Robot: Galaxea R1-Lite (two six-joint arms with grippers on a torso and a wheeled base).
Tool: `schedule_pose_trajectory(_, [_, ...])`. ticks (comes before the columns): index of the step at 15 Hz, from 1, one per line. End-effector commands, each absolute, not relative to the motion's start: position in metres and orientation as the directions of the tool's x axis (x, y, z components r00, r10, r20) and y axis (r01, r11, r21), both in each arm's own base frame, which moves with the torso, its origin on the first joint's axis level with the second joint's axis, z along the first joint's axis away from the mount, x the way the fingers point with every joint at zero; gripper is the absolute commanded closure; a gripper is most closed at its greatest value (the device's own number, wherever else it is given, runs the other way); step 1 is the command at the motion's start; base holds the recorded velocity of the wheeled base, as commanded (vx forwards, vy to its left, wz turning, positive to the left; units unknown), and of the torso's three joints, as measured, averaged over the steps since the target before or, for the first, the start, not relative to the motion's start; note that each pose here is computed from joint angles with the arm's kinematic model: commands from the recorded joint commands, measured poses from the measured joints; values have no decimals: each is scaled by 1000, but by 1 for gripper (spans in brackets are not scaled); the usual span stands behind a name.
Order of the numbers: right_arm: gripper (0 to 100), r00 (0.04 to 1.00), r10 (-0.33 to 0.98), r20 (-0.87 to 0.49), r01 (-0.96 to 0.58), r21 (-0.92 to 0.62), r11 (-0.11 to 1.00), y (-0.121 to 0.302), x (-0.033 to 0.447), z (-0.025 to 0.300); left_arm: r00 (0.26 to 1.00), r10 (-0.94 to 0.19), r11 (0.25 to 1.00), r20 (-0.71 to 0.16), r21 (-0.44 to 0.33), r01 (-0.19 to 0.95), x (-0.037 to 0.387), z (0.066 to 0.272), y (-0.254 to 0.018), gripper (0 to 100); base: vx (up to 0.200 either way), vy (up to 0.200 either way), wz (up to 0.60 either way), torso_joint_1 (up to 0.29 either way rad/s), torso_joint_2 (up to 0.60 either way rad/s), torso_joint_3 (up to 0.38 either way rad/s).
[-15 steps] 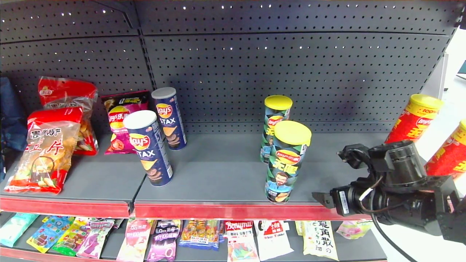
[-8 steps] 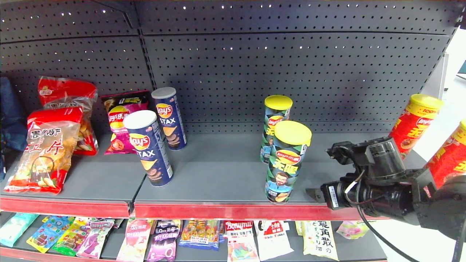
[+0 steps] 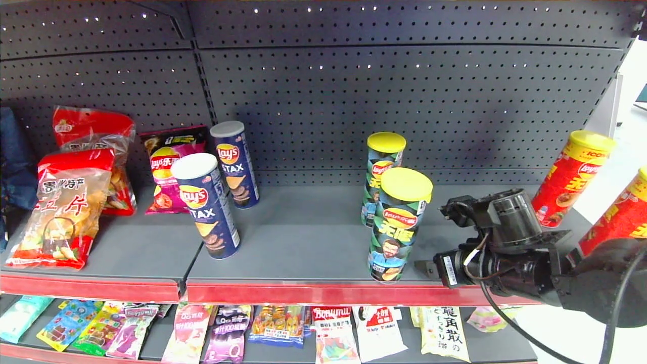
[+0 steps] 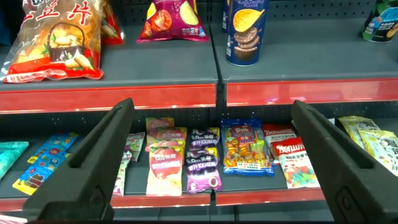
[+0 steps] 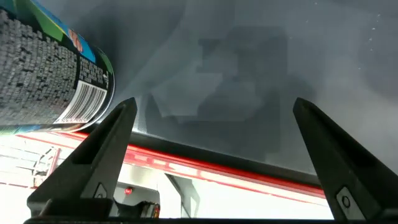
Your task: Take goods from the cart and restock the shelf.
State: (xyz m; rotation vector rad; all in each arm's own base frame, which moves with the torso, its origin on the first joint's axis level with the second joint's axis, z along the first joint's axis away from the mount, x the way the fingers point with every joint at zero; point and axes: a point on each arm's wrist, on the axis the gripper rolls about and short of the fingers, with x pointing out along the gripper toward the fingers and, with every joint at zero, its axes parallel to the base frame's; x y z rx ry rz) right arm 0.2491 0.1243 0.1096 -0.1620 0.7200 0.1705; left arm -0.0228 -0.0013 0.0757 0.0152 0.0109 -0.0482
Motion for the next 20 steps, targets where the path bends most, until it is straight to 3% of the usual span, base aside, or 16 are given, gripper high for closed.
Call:
schedule_pose_trajectory(1, [0,739,103,-665,-216,-89,972,127,251,109,999,-48,999,-12,15,48,-23,76,-1,0,0,0,0,0,0,0])
schedule_pose_trajectory(20, [0,731,112,-674,-242,-102,965,143,259,102,999,-48,999,-12,15,48,-23,76,-1,0,0,0,0,0,0,0])
